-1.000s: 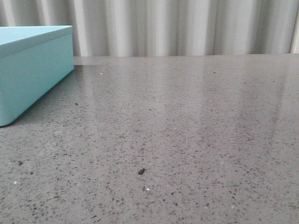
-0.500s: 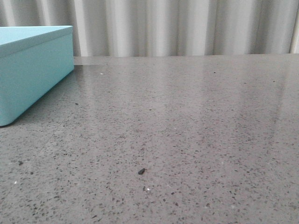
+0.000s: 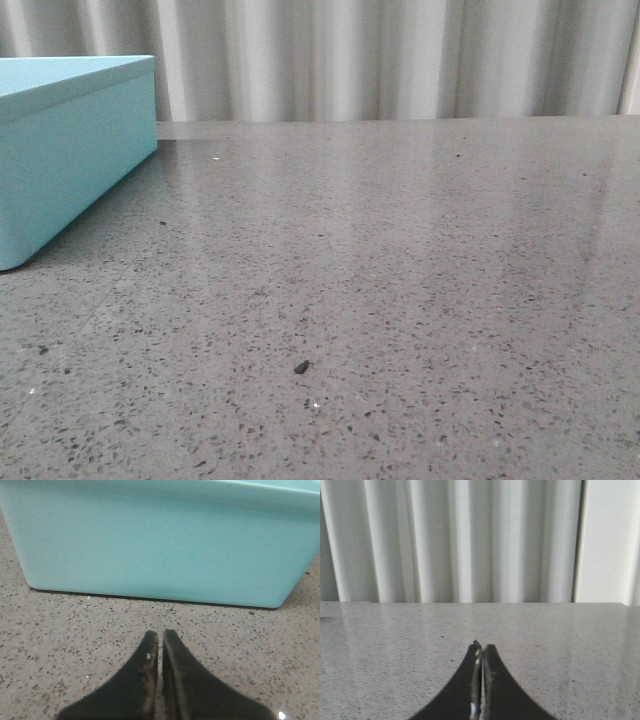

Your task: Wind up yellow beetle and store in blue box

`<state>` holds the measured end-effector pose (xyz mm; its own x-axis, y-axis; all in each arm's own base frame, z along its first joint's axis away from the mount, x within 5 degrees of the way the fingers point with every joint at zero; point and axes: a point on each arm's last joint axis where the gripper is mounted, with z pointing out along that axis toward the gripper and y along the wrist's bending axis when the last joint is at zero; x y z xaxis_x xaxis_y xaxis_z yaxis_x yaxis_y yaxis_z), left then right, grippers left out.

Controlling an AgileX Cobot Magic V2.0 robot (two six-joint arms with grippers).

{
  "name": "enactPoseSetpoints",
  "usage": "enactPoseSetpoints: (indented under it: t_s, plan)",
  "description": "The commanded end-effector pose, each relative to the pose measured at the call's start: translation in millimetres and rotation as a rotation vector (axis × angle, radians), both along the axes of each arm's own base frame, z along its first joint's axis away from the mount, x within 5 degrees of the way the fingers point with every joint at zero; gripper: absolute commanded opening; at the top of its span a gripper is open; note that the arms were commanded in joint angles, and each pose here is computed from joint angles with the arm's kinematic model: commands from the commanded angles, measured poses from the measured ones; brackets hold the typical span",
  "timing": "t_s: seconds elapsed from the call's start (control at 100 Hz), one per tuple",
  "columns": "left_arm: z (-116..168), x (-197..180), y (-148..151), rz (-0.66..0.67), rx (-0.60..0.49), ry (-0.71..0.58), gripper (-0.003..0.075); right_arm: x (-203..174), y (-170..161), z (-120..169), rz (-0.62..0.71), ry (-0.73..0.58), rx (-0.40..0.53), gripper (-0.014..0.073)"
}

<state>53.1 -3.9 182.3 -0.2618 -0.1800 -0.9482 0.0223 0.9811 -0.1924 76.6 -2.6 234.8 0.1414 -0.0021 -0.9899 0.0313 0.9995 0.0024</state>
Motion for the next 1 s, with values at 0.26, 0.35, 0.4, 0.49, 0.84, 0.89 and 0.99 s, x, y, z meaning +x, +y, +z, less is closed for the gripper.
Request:
enactPoseSetpoints:
  t_s: [0.26, 0.35, 0.4, 0.49, 0.84, 0.89, 0.99]
  plan:
    - [-4, -1, 0, 0.003, -0.022, -0.035, -0.0021, -6, -5, -30, -0.069, 0.118, 0.004, -0.0061]
    - [-4, -1, 0, 0.003, -0.022, -0.035, -0.0021, -12, -5, -38, -0.088, 0.185, 0.01, -0.0061]
    - [-4, -1, 0, 0.003, -0.022, -0.035, -0.0021, -16, -5, -41, -0.098, 0.204, 0.013, -0.0061]
    - [-4, -1, 0, 0.003, -0.022, -0.035, -0.0021, -23, -5, -45, -0.119, 0.218, 0.016, -0.0061]
    - [-4, -1, 0, 0.003, -0.022, -0.035, -0.0021, -24, -6, -58, -0.133, 0.362, 0.033, -0.0061]
    - [-4, -1, 0, 0.003, -0.022, -0.035, -0.0021, -24, -6, -58, -0.133, 0.362, 0.033, -0.0061]
    - [-4, -1, 0, 0.003, -0.022, -0.035, -0.0021, -24, -6, -58, -0.133, 0.362, 0.033, -0.0061]
